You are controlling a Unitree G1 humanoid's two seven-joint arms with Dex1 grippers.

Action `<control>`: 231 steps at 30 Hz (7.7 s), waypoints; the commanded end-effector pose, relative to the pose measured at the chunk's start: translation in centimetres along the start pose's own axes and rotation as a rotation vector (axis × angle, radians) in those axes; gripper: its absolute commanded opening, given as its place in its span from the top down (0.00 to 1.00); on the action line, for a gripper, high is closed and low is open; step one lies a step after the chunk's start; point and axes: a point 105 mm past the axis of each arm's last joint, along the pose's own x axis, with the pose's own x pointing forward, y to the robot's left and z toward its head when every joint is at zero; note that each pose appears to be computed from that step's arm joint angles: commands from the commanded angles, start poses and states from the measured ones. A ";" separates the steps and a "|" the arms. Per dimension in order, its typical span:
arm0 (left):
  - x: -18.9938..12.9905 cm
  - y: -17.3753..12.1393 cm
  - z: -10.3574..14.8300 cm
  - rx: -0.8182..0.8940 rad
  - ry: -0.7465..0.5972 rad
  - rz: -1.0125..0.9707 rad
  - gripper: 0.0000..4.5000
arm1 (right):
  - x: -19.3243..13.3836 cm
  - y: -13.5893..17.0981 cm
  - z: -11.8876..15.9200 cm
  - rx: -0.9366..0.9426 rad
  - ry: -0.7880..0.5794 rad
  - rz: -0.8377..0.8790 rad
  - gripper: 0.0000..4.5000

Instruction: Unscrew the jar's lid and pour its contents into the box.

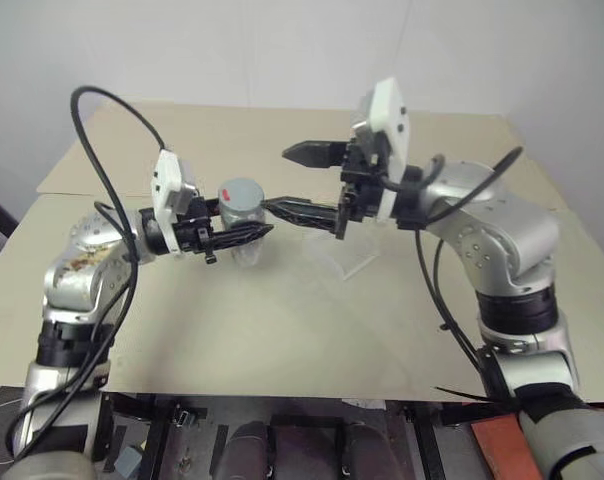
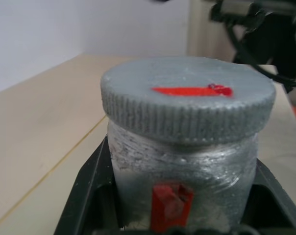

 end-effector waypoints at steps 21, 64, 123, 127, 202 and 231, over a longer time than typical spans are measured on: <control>1.3 -0.5 2.4 0.039 -0.161 -0.160 0.56 | 1.9 0.8 0.9 -0.014 0.023 0.029 0.00; 0.9 -2.0 2.0 -0.013 -0.126 -0.215 0.56 | -4.2 -0.1 1.4 -0.047 0.013 0.114 0.01; 1.6 -0.8 1.5 -0.006 -0.129 -0.241 0.56 | -3.1 -0.3 1.4 -0.006 0.019 -0.045 0.01; 1.9 -0.7 1.5 -0.004 -0.131 -0.254 0.56 | -1.2 0.4 1.9 -0.012 -0.014 -0.029 0.01; 1.7 -0.3 1.7 0.004 -0.123 -0.210 0.56 | 1.5 -0.3 1.4 -0.028 -0.010 -0.103 0.01; 1.5 -0.5 1.8 0.009 -0.118 -0.222 0.56 | 1.1 1.0 1.6 0.006 -0.009 0.022 0.01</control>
